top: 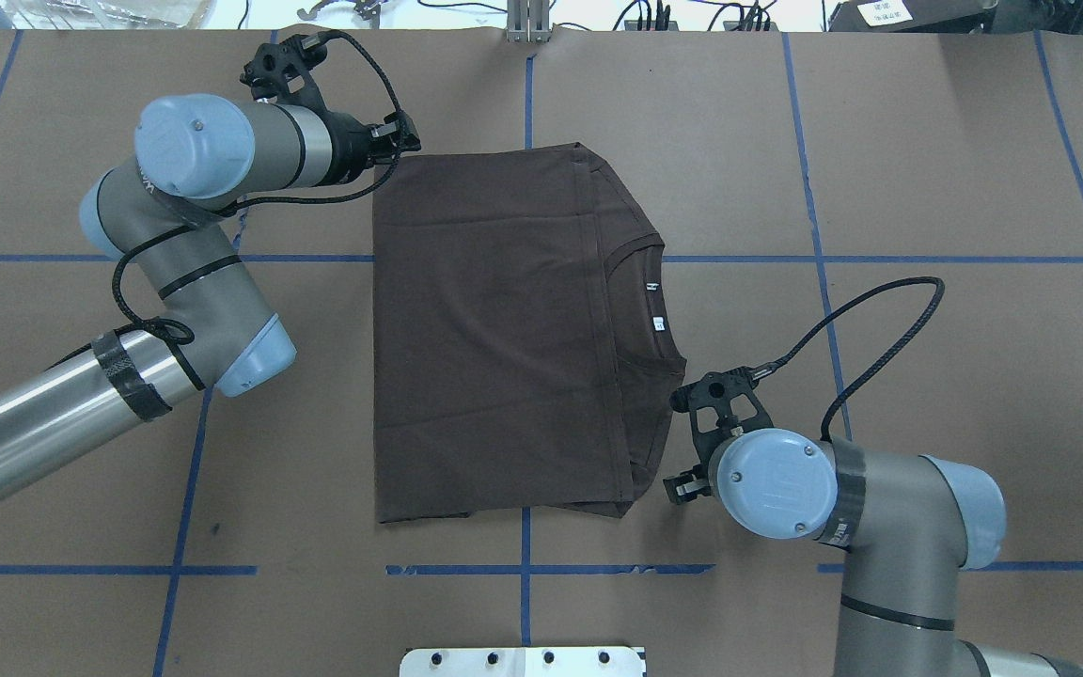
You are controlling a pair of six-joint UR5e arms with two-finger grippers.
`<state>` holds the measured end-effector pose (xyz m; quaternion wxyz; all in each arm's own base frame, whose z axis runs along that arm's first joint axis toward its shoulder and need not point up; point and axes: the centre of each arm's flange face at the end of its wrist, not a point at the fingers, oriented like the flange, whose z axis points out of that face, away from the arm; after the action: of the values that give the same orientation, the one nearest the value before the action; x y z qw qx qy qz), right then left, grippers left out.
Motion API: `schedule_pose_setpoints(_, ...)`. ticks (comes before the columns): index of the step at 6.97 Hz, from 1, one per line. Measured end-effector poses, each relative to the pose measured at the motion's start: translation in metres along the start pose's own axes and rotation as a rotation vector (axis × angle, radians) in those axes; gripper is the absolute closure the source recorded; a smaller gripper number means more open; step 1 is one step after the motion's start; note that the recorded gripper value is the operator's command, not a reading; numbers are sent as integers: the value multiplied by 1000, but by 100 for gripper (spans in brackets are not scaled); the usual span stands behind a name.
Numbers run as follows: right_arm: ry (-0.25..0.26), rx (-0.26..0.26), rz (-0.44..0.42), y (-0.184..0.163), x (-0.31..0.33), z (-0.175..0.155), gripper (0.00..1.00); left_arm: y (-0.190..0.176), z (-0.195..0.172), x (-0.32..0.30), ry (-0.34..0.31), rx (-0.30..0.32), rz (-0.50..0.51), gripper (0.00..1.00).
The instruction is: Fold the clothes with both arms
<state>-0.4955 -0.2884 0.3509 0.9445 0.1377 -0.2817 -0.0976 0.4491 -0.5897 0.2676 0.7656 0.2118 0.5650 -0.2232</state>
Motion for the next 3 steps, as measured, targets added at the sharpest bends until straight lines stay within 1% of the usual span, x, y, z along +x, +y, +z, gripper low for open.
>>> schedule_pose_setpoints(1,-16,8,20,-4,-1,-8,0,0,-3,2,5,0,-2,51)
schedule_pose_setpoints(2,-38,16,95,-11,-11,-15,0,1,-3,2,7,-1,-3,51)
schedule_pose_setpoints(3,-73,22,239,-15,-26,-19,2,1,-3,1,6,-2,-3,51)
